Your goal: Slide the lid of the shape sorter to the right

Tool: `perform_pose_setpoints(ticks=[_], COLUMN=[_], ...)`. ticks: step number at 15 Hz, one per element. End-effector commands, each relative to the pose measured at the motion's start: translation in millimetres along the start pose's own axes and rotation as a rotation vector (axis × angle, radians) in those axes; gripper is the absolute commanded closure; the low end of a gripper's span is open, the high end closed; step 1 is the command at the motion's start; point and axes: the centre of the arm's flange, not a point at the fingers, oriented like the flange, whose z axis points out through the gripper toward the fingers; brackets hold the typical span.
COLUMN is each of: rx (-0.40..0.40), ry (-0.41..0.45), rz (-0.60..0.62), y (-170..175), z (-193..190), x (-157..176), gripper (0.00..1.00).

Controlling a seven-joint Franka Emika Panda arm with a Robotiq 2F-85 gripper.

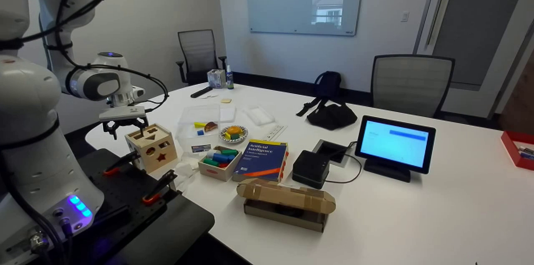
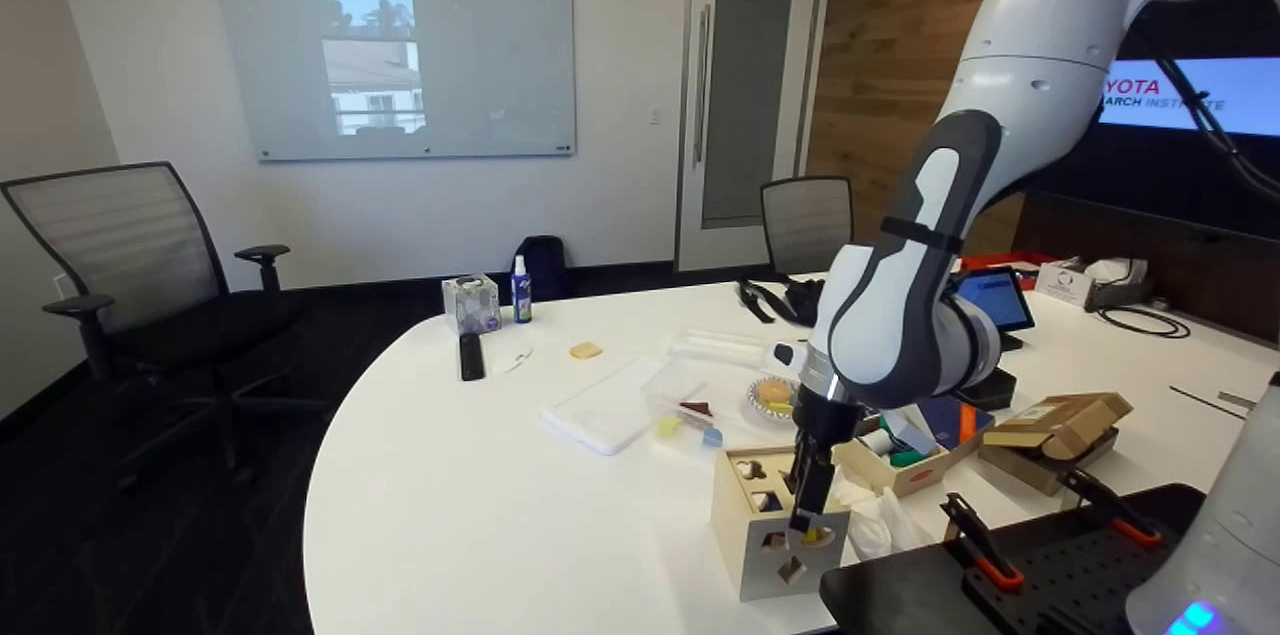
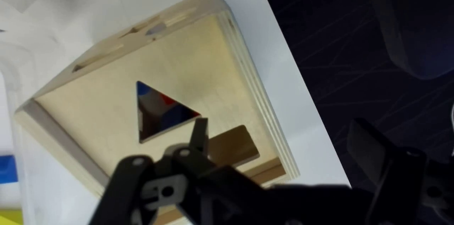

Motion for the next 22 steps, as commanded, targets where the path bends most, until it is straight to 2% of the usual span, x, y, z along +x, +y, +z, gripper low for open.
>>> perform_pose_setpoints(ticks=[1,7,14,22], rx=[0.025,0.05,0.089,0.081], ry=[0.038,0.065,0.084,0.097], rz=[0.038,0.083,0.122,0.125], y=[14.6,32.2,33.8,37.5], z=[4.1,7.5,14.3,22.1], x=[9.4,25.7,39.0,46.0], gripper=[0.0,0.0,0.0,0.0])
